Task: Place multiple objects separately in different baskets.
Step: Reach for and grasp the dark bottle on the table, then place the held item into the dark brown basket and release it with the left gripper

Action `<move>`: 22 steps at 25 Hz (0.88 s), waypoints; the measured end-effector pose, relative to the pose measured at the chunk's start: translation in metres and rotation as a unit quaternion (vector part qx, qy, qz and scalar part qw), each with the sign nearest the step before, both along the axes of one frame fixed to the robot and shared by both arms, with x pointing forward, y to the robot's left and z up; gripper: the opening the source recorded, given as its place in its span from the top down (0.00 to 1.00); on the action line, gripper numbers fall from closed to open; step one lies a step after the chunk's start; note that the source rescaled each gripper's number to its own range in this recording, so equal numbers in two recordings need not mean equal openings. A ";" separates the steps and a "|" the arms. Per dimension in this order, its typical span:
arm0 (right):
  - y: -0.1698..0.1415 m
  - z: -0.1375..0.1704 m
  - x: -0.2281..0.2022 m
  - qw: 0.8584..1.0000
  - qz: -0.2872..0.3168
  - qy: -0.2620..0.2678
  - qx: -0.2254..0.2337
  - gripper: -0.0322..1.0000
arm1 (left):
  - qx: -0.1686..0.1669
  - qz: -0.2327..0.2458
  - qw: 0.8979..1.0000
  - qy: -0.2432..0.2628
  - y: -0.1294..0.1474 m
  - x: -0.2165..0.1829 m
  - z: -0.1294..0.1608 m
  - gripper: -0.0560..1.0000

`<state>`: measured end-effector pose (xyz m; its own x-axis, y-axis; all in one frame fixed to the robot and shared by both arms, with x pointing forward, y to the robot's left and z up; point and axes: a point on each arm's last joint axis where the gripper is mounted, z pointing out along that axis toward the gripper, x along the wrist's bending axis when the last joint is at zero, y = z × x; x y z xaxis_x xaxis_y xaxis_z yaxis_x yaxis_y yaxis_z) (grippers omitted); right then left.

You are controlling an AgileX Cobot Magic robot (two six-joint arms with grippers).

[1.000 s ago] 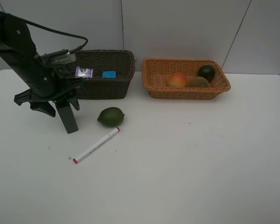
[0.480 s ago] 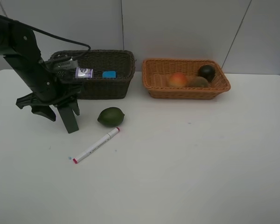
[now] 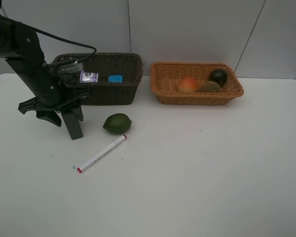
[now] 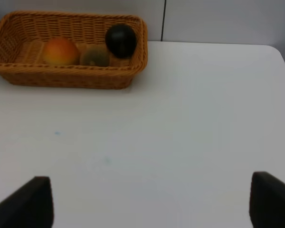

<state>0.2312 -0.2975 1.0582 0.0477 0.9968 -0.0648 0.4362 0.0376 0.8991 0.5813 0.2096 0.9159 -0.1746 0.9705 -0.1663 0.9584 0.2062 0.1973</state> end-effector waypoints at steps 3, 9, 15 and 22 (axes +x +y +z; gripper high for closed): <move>0.000 0.000 0.000 1.000 -0.002 0.000 -0.002 0.00 | 0.000 0.000 1.000 0.002 0.000 0.000 0.000 0.27; 0.000 0.000 0.000 1.000 -0.002 0.000 -0.002 0.00 | 0.003 -0.003 1.000 0.022 0.001 -0.007 0.008 0.27; 0.000 0.000 0.000 1.000 -0.002 0.000 -0.002 0.00 | -0.001 -0.012 1.000 -0.010 0.005 -0.023 0.057 0.27; 0.000 0.000 0.000 1.000 -0.002 0.000 -0.002 0.00 | 0.000 -0.019 0.999 -0.027 0.010 -0.039 0.089 0.27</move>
